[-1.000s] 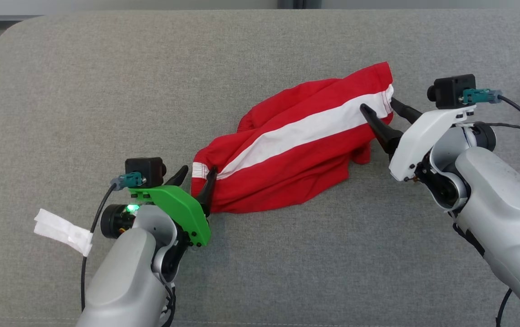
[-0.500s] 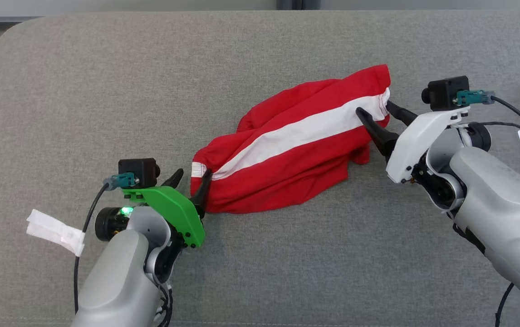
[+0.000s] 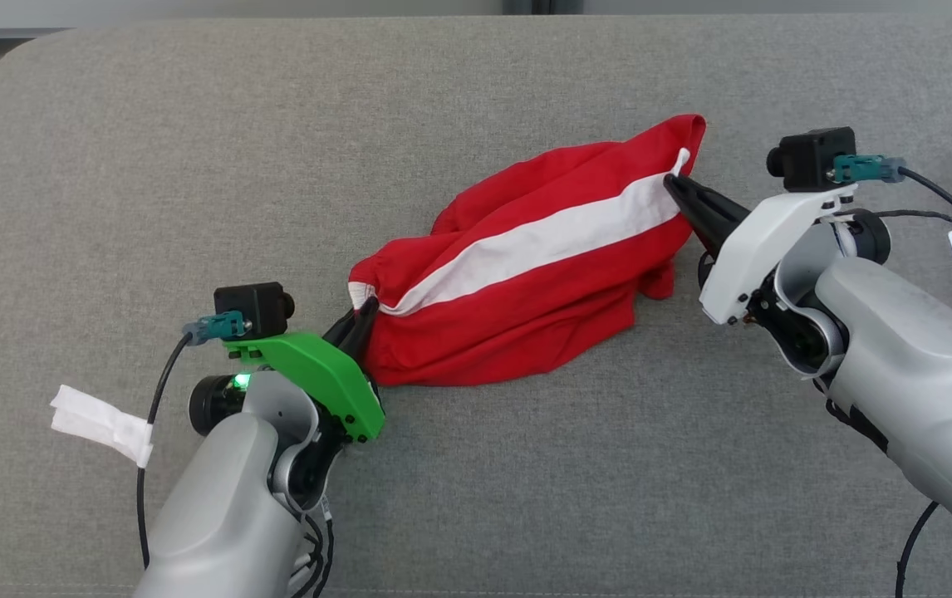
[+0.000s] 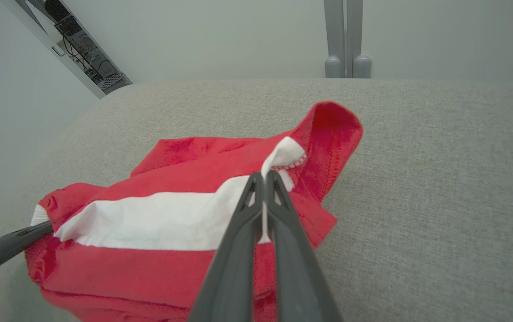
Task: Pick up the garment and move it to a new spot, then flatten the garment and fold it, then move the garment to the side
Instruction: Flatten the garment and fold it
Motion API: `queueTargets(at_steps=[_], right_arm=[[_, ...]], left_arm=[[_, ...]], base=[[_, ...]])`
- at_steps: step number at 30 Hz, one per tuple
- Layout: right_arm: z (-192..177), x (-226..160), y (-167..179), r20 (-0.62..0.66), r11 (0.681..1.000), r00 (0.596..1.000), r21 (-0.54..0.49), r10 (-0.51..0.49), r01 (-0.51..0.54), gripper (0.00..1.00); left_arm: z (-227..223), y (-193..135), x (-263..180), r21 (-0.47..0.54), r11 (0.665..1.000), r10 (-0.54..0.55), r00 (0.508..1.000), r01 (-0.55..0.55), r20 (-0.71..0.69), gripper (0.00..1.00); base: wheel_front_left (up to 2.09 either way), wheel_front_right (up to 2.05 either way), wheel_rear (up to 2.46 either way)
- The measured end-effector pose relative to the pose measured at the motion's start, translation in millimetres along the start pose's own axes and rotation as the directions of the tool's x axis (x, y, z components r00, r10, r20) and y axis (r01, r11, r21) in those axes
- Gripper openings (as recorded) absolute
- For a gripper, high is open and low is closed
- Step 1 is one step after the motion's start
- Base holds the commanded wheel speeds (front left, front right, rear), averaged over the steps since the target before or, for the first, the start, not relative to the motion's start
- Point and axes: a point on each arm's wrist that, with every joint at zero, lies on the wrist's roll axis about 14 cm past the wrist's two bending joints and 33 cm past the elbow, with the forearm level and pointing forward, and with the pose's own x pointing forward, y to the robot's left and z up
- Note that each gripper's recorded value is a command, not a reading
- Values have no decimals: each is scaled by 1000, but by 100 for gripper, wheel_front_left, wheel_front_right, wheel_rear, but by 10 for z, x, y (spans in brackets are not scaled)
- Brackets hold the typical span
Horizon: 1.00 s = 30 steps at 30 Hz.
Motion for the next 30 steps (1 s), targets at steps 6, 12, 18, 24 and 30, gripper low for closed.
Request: queueTargets(at_steps=[6,12,18,24,30], right_arm=[[413,-130,-4,159,1000,987,5,11,-12,0],[1080,-400,-32,354,999,935,10,28,-33,0],[1640,-658,-31,482,999,875,-24,51,-45,0],[2007,-600,-229,541,991,841,123,-29,-45,0],[2179,-440,-676,567,982,809,179,-158,66,0]], left_arm=[[441,-359,-56,-45,992,-111,980,120,166,0],[1096,-898,-225,-110,934,-290,901,340,322,0],[1646,-1249,-259,-30,888,-420,834,459,357,0],[2235,-1400,-61,-10,867,-439,772,499,460,0],[2598,-1258,357,47,902,-376,730,428,571,0]], base=[[0,0,0],[0,0,0],[0,0,0],[0,0,0],[0,0,0]])
